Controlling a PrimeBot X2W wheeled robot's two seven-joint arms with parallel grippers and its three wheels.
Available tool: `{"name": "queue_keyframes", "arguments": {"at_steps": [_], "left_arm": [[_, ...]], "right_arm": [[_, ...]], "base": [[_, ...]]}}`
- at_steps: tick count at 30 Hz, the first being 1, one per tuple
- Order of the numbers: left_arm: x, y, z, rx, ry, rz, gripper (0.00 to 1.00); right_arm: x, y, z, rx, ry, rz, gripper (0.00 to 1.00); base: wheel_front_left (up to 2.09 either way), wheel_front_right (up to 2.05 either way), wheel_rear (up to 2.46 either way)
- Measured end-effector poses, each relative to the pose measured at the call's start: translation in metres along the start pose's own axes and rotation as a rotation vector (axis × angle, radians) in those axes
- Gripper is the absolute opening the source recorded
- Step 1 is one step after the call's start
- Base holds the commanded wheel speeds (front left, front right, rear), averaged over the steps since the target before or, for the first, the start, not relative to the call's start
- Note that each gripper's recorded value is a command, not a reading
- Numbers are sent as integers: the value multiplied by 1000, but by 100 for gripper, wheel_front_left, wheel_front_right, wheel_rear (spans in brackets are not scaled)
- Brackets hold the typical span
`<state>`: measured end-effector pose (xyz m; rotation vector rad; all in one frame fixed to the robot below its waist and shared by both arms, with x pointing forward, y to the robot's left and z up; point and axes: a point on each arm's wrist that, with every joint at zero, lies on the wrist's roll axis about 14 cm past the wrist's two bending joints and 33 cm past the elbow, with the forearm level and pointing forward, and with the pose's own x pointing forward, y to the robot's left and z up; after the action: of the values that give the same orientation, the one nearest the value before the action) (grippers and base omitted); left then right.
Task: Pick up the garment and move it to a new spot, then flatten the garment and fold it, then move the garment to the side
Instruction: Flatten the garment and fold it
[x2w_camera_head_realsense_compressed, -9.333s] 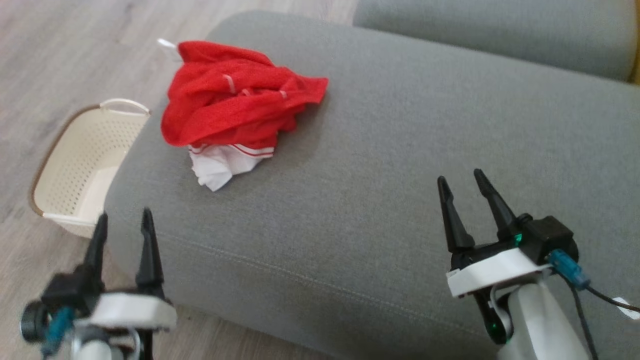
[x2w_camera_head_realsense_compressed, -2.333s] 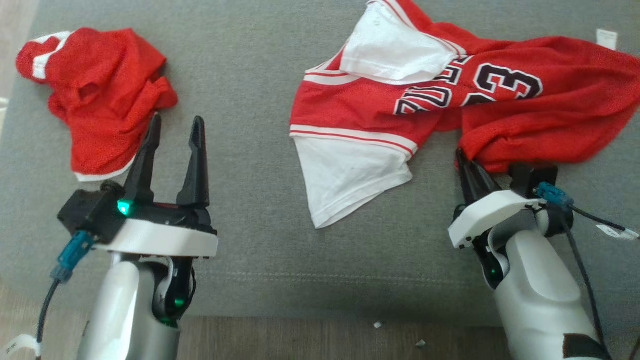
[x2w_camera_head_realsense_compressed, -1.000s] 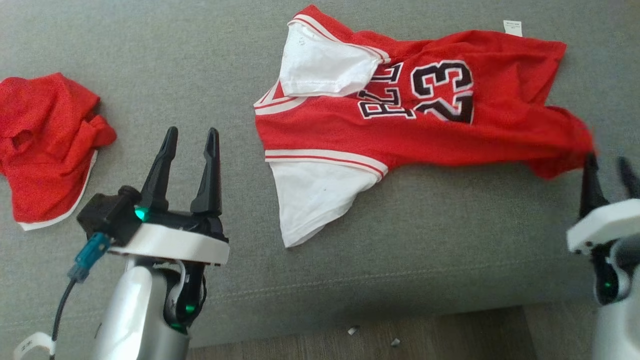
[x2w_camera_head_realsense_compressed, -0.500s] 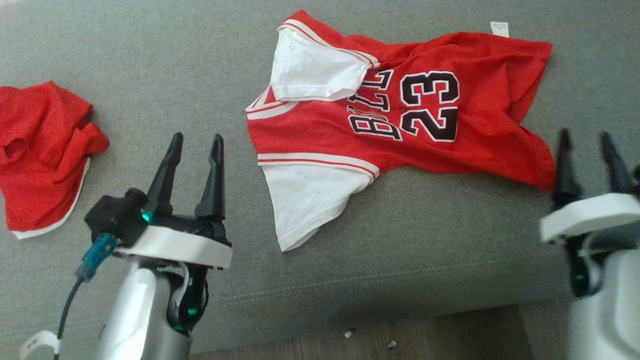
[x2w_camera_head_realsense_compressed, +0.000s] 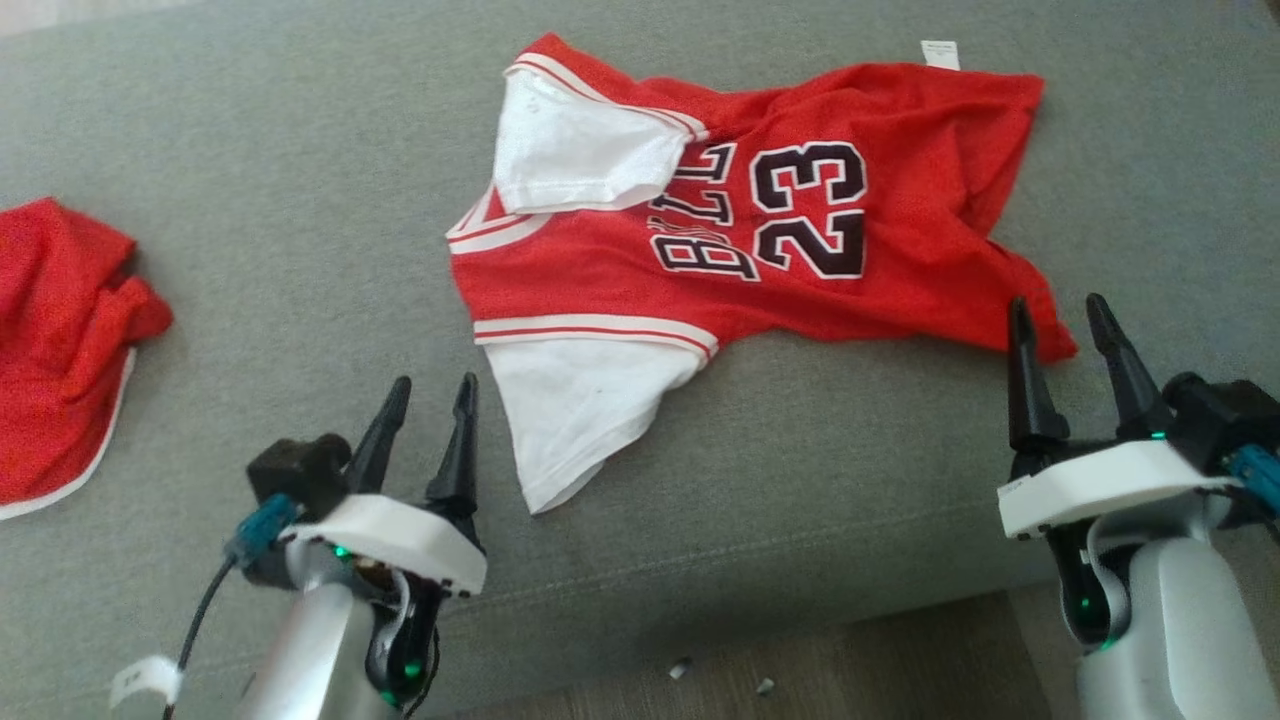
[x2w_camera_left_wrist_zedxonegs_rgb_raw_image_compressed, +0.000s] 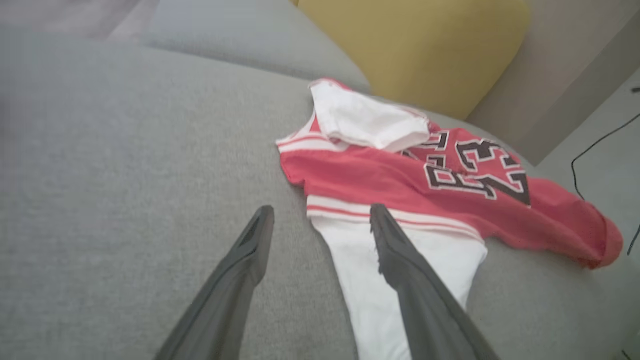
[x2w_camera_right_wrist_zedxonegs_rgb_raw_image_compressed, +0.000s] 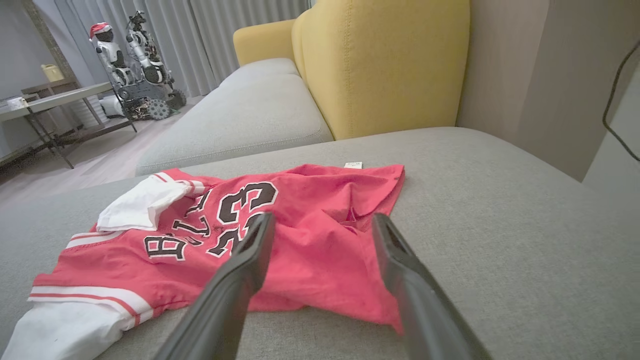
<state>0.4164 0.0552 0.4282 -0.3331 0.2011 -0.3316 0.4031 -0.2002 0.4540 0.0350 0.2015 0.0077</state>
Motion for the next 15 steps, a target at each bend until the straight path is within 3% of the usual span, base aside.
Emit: {"name": "queue_keyframes", "arguments": {"at_steps": [6,15], "left_arm": [[31,-1,-23,-9,114,-7,100],[69,5,-45,74,236,21,100]], "right_arm": [[1,-3,6,-5,-24,-7,100],[0,-12,4,10,-29,-31,100]], "base": [[0,0,0],[0,0,0]]}}
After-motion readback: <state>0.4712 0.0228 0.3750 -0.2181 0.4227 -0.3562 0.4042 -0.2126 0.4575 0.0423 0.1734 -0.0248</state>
